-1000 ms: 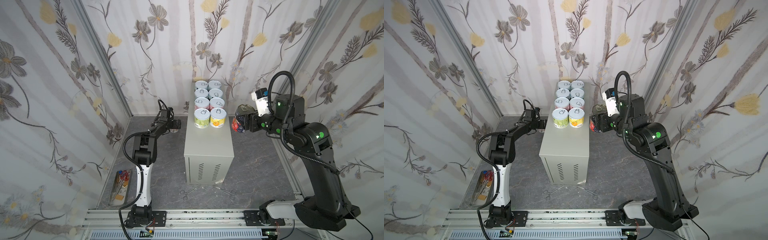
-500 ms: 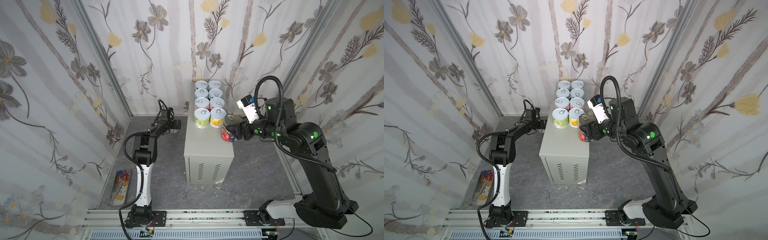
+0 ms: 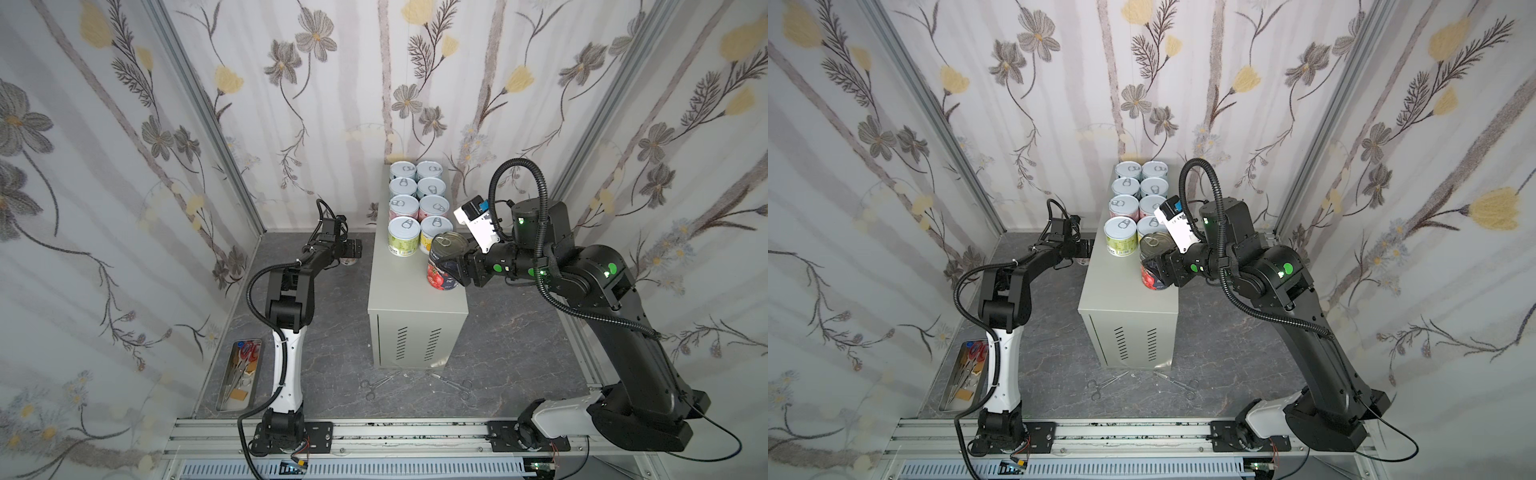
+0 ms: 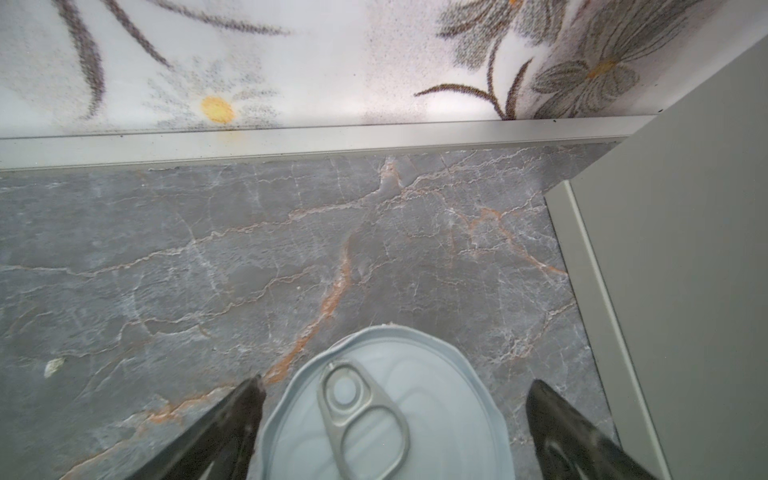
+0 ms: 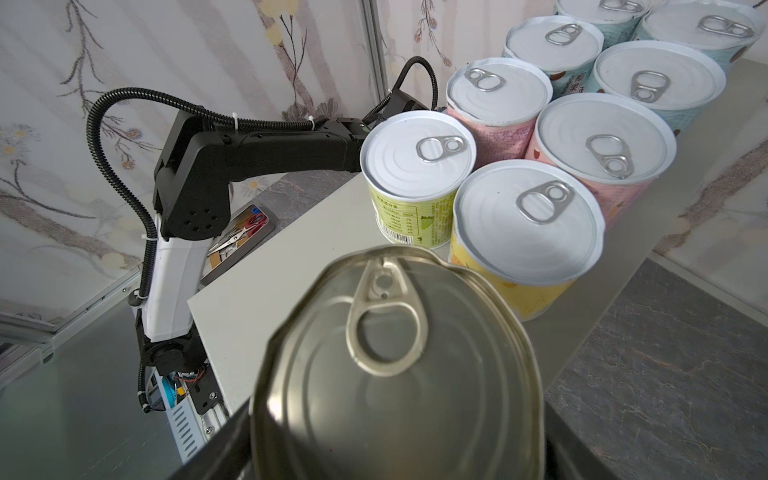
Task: Place and organize the canned foods onto the counter
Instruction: 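Grasp the dark blue tomato can with the right gripper and lift it, then carry the blue can onto the cabinet top beside the cluster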
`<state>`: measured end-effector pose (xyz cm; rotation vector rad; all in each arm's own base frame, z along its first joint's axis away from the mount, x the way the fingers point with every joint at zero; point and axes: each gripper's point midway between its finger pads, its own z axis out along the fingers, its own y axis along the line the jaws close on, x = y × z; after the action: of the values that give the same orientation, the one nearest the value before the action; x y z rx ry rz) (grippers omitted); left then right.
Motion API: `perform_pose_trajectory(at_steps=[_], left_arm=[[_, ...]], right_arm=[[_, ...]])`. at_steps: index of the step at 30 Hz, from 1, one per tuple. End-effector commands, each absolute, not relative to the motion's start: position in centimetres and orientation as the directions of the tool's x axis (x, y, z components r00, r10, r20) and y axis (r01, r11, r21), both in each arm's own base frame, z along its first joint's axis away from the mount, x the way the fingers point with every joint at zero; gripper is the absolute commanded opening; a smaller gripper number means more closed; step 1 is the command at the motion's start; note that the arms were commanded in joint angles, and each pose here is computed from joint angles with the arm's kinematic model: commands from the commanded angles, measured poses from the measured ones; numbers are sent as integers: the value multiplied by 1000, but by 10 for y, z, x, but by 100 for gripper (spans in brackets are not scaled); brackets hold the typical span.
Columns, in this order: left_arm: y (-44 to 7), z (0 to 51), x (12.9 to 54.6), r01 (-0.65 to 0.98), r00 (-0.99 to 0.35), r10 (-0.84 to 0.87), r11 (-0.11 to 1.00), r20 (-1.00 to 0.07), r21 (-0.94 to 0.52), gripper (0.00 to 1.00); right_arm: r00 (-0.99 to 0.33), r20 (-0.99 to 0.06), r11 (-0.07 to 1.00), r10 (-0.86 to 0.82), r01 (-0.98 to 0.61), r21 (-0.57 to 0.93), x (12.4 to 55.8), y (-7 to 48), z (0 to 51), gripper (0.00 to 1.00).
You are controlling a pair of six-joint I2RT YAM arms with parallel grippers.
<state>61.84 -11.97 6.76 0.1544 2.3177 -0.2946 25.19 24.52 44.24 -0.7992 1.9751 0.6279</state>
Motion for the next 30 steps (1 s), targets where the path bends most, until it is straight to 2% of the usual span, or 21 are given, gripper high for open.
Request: perform_pose_trajectory(at_steps=[1,10,30], left_arm=[[-122,69,619,216,-685,30,963,-728,-163,100],[-122,68,619,219,-686,32,962,-727,-164,100],[-127,66,618,237,-694,42,956,-719,-173,100]], right_arm=[[-307,-921,660,-242,-747,76,261,251,464,29],[-321,-906,694,-275,-718,44,270,247,449,29],[-329,-897,701,-296,-713,31,277,249,439,33]])
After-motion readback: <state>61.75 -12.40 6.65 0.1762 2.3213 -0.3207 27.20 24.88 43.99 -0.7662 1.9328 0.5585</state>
